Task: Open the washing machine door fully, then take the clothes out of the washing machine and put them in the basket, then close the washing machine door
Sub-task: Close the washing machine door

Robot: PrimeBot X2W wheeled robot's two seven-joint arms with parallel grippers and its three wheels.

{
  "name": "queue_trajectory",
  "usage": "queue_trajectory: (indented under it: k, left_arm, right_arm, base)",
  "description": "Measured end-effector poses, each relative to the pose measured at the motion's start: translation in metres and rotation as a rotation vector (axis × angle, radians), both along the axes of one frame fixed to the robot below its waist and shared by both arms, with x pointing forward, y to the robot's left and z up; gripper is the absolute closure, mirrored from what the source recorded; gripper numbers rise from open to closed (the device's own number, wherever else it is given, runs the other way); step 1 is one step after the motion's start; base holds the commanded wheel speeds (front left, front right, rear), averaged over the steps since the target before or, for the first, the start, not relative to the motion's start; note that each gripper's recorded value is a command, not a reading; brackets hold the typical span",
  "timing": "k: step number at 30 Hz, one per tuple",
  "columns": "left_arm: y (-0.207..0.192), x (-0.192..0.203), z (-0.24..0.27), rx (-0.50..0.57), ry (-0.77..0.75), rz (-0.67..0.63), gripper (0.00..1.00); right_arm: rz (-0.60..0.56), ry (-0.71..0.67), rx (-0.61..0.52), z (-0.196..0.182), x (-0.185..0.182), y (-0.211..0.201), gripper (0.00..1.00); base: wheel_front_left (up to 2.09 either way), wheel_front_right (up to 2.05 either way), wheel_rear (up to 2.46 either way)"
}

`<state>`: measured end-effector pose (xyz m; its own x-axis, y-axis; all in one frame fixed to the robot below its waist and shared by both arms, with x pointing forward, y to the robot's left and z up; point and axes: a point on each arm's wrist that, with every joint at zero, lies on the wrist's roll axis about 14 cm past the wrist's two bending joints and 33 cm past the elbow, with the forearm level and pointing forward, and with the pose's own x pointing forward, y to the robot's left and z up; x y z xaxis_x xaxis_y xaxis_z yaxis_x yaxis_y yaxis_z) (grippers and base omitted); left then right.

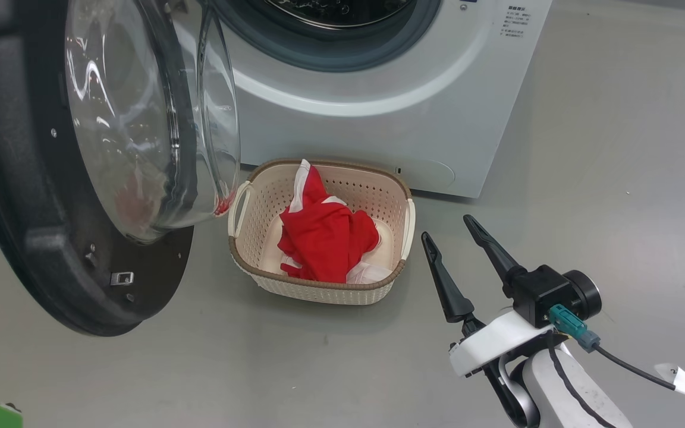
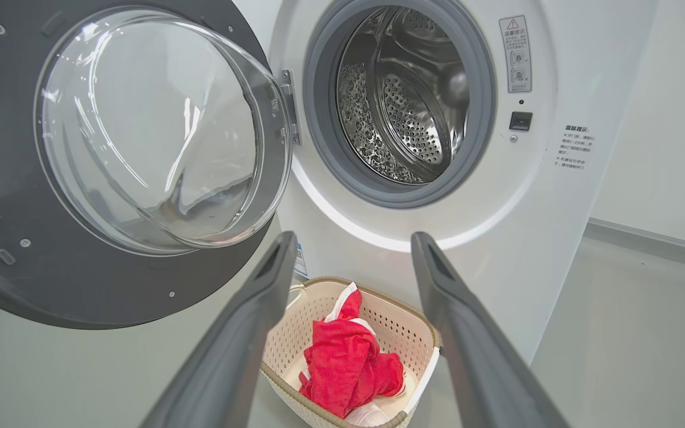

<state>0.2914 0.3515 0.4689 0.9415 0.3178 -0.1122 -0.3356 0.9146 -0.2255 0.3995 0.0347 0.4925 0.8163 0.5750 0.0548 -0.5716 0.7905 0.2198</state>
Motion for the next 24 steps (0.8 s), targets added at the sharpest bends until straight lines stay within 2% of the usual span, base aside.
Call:
queue_trajectory:
  k: [5, 12, 15, 24]
  left_arm:
    - [0.009, 0.002, 0.01, 0.017, -0.022, 0.008, 1.0]
    - [0.015, 0.019, 0.031, -0.111, -0.123, 0.038, 1.0]
    - [0.02, 0.026, 0.04, -0.238, -0.177, 0.064, 1.0]
    - [0.023, 0.044, 0.047, -0.729, -0.336, 0.107, 1.0]
  right_arm:
    - [0.002, 0.002, 0.0, -0.001, 0.0, 0.001, 0.0]
    - [0.002, 0.009, 0.007, -0.001, 0.0, 0.001, 0.0]
    - [0.003, 0.009, 0.007, -0.001, 0.0, 0.001, 0.0]
    - [-0.003, 0.011, 0.006, -0.002, 0.0, -0.001, 0.0]
  base:
    - [0.0, 0.0, 0.0]
    - [0.0, 0.0, 0.0]
    - [0.0, 0.0, 0.0]
    - [0.0, 0.0, 0.0]
